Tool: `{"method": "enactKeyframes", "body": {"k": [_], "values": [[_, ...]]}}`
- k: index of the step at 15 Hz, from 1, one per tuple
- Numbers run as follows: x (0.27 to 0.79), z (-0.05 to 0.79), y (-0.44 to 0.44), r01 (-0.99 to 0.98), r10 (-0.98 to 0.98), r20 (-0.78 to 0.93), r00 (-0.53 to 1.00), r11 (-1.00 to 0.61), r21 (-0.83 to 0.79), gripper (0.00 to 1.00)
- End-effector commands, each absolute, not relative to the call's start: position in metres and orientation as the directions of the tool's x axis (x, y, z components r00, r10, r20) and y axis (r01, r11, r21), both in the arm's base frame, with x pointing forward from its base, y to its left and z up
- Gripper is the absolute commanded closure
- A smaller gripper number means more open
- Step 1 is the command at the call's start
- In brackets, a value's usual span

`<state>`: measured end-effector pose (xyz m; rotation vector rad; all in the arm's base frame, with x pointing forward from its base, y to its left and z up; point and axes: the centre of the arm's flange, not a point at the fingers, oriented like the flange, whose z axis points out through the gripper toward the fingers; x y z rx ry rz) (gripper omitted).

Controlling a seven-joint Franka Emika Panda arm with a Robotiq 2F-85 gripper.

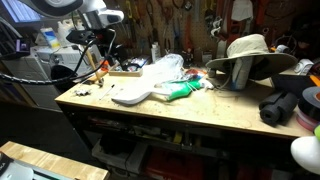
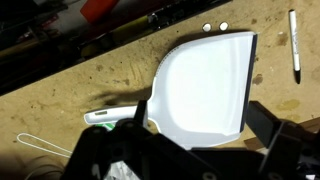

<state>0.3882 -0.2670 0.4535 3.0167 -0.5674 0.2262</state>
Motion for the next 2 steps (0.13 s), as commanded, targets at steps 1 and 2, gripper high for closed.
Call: {"method": "enactKeyframes", "body": {"k": [1, 2], "values": [[0.3905, 0.4509, -0.2676, -0.365, -0.356, 0.149, 0.922, -0.930, 0.037, 0.00], [0.3914, 0.4487, -0.2678, -0.365, -0.356, 0.145, 0.923, -0.930, 0.038, 0.00]]}}
